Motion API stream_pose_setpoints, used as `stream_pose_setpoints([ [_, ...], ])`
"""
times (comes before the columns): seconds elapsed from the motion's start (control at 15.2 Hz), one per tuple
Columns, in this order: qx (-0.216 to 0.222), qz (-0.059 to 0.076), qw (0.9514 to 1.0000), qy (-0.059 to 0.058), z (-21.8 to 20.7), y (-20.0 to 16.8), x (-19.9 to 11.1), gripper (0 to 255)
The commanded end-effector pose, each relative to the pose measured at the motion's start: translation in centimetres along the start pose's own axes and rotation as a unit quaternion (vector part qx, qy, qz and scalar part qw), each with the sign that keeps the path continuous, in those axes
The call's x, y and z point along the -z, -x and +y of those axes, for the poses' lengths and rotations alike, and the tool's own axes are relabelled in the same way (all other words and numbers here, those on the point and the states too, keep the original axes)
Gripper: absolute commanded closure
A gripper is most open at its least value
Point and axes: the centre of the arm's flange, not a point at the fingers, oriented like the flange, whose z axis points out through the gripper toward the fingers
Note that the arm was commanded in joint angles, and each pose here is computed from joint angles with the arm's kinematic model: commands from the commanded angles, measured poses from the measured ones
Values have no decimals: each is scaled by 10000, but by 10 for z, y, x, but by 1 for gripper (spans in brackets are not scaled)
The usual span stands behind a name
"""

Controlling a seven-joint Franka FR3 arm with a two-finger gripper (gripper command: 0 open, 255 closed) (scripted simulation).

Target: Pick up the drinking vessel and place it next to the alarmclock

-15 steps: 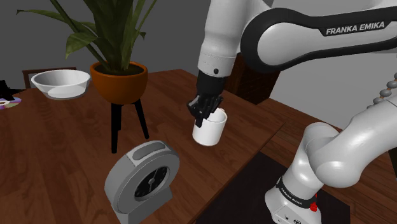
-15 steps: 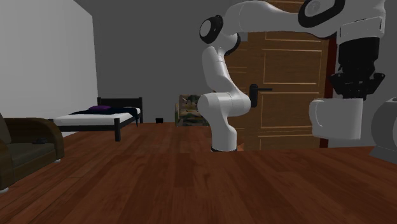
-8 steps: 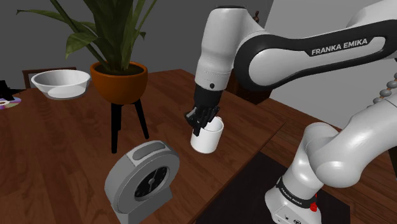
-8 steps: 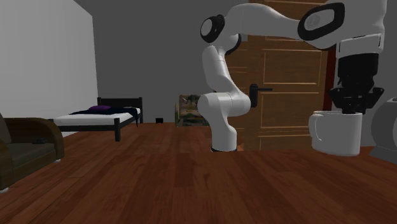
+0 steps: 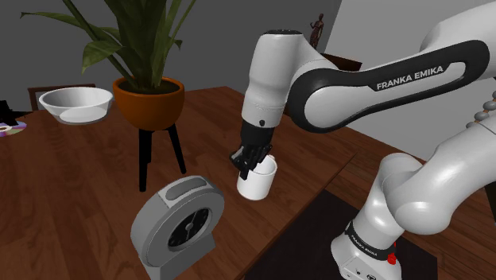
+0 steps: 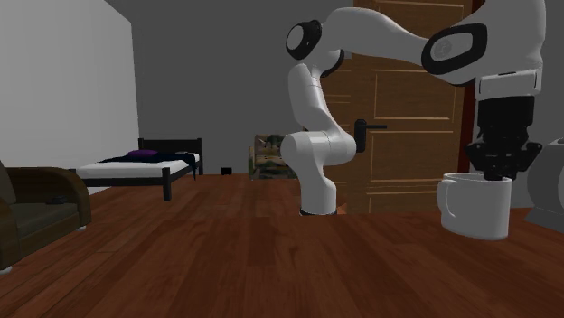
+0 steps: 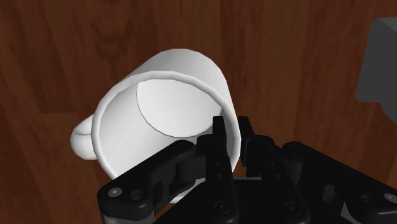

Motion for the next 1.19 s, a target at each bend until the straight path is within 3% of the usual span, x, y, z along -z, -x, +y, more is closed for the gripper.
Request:
stream_pose_setpoints([
  [0.0, 0, 3, 10000, -2, 0, 0, -1, 255],
  [0.26, 0, 3, 10000, -2, 0, 0, -1, 255],
  [0.33, 0, 3, 10000, -2, 0, 0, -1, 0],
  [0.66, 0, 3, 10000, -2, 0, 0, -1, 0],
  [0.92, 0, 3, 10000, -2, 0, 0, 49, 0],
  [1.12, 0, 3, 10000, -2, 0, 0, 49, 0],
])
